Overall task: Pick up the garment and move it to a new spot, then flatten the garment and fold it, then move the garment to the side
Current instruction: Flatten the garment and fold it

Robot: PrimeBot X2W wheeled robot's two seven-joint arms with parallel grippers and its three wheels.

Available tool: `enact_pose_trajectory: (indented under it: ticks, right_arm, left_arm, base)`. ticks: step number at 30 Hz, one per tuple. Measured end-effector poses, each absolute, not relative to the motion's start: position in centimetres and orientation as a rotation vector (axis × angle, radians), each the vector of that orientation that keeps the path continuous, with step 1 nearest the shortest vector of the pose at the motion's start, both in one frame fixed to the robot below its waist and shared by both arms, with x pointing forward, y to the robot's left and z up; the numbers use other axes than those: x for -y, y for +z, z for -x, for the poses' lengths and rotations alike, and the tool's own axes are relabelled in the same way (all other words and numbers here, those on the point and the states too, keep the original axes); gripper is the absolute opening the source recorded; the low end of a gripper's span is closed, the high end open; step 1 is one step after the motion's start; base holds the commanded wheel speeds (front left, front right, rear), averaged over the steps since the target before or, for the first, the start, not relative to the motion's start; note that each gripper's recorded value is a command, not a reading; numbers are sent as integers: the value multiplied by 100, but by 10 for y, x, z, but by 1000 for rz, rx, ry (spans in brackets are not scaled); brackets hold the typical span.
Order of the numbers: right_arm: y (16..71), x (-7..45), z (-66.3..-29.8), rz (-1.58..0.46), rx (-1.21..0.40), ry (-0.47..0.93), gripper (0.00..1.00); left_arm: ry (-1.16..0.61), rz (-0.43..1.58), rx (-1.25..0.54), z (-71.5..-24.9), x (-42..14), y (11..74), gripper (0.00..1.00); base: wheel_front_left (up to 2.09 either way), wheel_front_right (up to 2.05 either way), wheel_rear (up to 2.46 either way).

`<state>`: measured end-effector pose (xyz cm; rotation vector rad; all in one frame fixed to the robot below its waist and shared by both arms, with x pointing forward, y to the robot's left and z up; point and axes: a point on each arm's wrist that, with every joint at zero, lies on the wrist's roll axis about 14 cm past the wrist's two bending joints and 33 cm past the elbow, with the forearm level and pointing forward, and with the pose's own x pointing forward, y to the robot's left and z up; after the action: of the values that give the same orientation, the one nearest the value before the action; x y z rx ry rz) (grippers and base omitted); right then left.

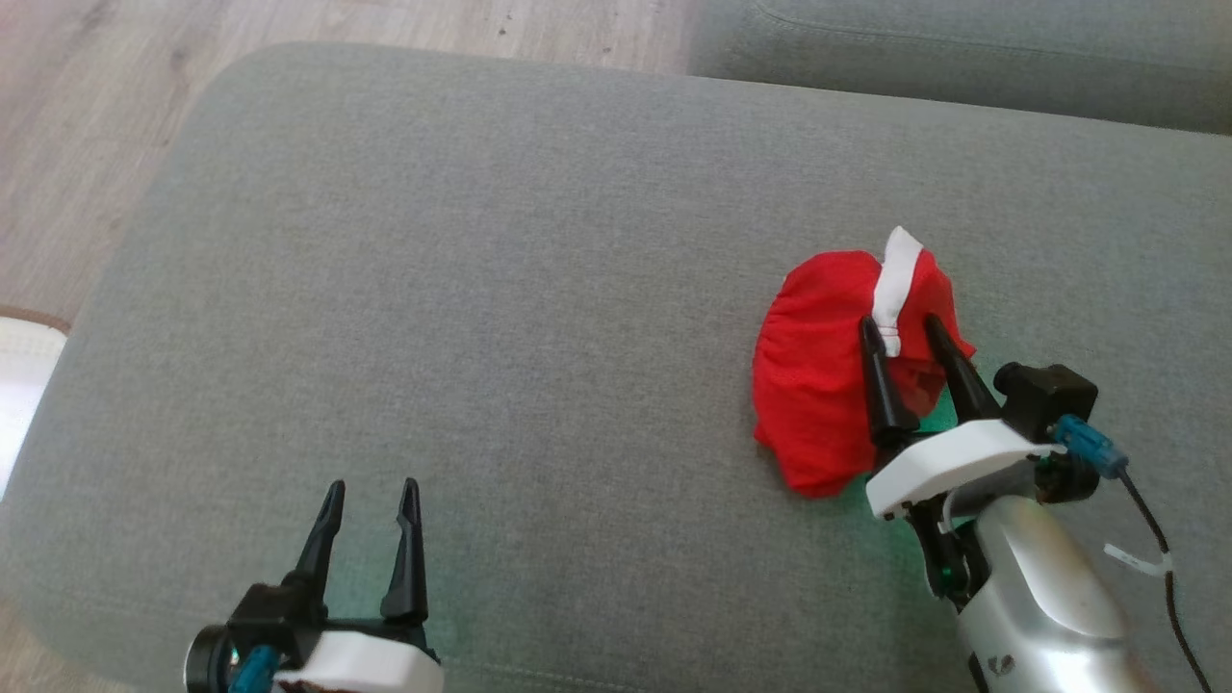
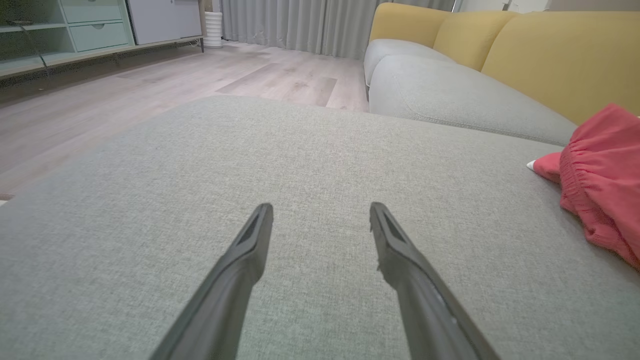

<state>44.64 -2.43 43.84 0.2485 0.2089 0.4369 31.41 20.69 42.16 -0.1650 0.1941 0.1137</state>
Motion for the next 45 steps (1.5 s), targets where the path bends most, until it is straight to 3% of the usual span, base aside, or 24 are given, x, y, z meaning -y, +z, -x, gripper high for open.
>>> enact_pose_trajectory:
  ticks: [2,3,4,9,16,23,28,32,37,41,42,45]
  right_arm:
    - [438,28,-446,-245,-209,429,98]
    - [438,30,-446,-245,-208,423,71]
    - [437,32,-446,-246,-209,418,0]
    - [451,45,-454,-274,-161,376,0]
    - [525,42,-475,-251,66,401,0]
    - [666,-29,-490,-159,412,614,0]
    - [755,-88,-462,-133,630,789,0]
    - [782,-115,-429,-116,708,889,0]
    - [759,-105,-425,-95,663,878,0]
    - [645,-32,-457,-108,368,685,0]
    - [645,-32,-457,-108,368,685,0]
    - [543,57,-459,-84,112,469,0]
  left_arm:
    - [105,171,-193,-317,-204,422,100]
    - [99,171,-194,-317,-202,422,100]
    - [93,172,-195,-318,-200,421,100]
    - [76,179,-190,-324,-194,423,100]
    - [81,204,-167,-323,-194,429,100]
    - [96,221,-147,-312,-196,435,100]
    - [134,233,-134,-295,-204,437,100]
    - [175,246,-141,-276,-210,431,100]
    - [170,250,-166,-272,-207,423,100]
    - [115,244,-178,-283,-193,422,100]
    - [115,244,-178,-283,-193,422,100]
    - [75,240,-194,-291,-183,419,100]
  base:
    - [0,0,0]
    - [0,0,0]
    - [0,0,0]
    - [0,0,0]
    - [0,0,0]
    - [0,0,0]
    - [0,0,0]
    - [0,0,0]
    - [0,0,0]
    - [0,0,0]
    - [0,0,0]
    - [0,0,0]
